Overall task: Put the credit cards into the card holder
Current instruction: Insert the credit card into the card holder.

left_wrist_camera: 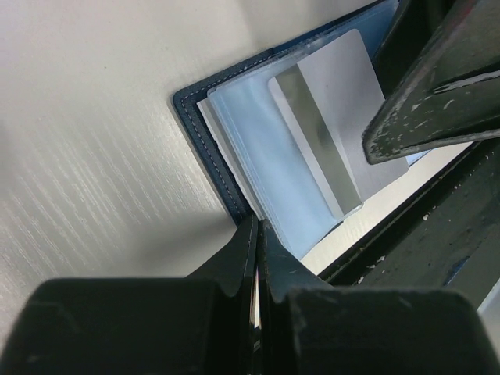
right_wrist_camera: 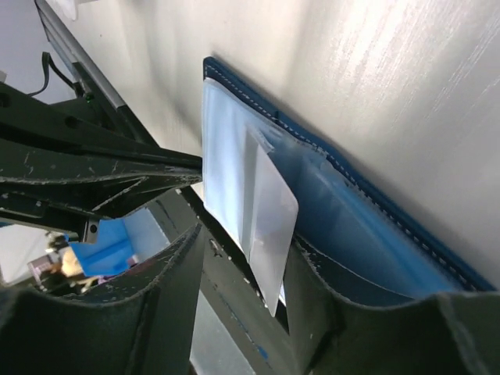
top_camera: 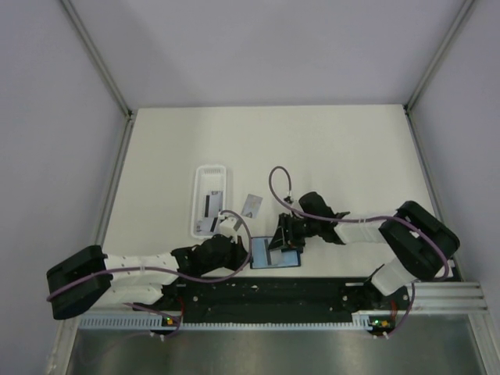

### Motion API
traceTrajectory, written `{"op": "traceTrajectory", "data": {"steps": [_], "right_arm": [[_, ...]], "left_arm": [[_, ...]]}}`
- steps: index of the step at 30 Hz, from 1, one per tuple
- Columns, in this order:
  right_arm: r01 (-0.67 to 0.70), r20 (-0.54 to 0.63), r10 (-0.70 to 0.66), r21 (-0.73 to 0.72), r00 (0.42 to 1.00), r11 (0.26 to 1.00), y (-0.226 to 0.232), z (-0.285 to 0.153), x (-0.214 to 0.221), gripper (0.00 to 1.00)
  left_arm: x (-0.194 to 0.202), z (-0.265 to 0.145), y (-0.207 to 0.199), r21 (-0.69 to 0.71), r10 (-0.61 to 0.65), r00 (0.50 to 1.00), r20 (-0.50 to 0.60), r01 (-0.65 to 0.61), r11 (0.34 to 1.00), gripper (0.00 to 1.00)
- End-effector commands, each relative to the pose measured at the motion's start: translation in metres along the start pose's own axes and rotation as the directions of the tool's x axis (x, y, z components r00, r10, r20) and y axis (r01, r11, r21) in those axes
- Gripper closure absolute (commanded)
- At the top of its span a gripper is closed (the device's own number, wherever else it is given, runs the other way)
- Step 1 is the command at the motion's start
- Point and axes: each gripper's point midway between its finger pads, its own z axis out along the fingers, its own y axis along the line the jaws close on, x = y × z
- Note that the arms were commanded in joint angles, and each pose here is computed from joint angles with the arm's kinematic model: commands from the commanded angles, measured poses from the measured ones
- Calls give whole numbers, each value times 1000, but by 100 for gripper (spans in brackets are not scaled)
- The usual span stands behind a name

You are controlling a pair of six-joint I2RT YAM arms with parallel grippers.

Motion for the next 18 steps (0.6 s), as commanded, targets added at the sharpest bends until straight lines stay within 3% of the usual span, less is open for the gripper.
{"op": "traceTrajectory", "data": {"steps": [1,11,18], "right_arm": [[62,42,-67,105,997,993,-1,-13,-10,52],[75,44,-89,257,995,964,-12,-28,-10,49],[75,27,-86,267,996,961,-15,-19,-6,66]], "left_arm": [[16,-5,26,-86,26,999,-39,-29,996,100],[15,-6,27,-86,24,999,-35,-27,996,100],[15,-5,25,-82,24,999,-35,-27,996,100]]}}
